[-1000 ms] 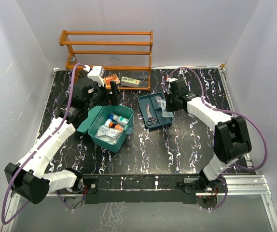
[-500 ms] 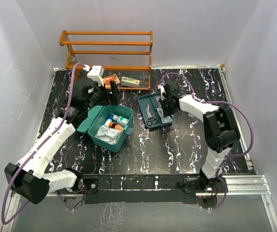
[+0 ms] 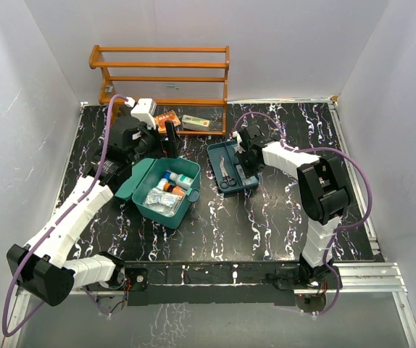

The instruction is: Organize the medicine kit

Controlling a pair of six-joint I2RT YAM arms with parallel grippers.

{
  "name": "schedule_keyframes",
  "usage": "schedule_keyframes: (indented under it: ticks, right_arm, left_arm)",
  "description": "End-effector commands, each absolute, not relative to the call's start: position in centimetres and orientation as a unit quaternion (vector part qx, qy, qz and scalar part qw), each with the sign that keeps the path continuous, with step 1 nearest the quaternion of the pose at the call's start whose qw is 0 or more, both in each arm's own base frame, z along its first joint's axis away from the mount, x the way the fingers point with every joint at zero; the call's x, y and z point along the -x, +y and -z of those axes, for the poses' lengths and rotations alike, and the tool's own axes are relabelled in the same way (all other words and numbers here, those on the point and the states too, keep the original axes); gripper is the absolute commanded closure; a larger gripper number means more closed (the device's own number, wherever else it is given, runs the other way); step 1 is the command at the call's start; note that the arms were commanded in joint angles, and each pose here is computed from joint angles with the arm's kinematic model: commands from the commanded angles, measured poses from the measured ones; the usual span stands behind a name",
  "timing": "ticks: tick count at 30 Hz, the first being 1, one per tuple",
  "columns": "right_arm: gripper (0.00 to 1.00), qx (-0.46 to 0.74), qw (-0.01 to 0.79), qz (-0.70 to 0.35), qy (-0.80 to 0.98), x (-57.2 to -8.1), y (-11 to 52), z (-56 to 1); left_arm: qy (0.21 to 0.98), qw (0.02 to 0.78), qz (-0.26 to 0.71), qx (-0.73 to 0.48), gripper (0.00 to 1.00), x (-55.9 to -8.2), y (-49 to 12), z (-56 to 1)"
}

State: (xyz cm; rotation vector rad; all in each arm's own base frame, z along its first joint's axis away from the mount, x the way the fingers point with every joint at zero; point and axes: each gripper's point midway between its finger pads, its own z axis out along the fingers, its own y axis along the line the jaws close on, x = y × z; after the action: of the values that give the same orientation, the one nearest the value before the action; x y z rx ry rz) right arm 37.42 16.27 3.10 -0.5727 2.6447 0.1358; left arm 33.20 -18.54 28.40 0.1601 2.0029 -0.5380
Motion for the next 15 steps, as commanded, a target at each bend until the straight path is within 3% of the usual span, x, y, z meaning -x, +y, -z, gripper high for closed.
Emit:
schedule_keyframes:
  ticks: [1, 2, 8, 15]
  right_arm:
    - [1.0, 0.197, 0.241, -0.03, 0.95, -39.3, 16.2, -4.5]
    - [1.0, 0.196, 0.24, -0.026, 0.951, -39.4, 16.2, -4.5]
    - [0.77, 0.181, 0.247, -0.048, 0.951, -39.7, 17.2, -6.0]
    - [0.64, 0.144, 0.311, -0.081, 0.936, -40.9, 18.3, -11.1]
  left_arm:
    - [0.816, 0.53, 0.223, -0.062, 0.01, -33.2, -18.1, -30.6]
    - [0.816, 0.53, 0.223, -0.062, 0.01, -33.3, -18.1, -30.5]
    - [0.816, 0.531, 0.22, -0.061, 0.01, -33.3, -18.0, -30.5]
    - [0.82, 0.533, 0.202, -0.056, 0.01, -33.5, -17.3, -30.3]
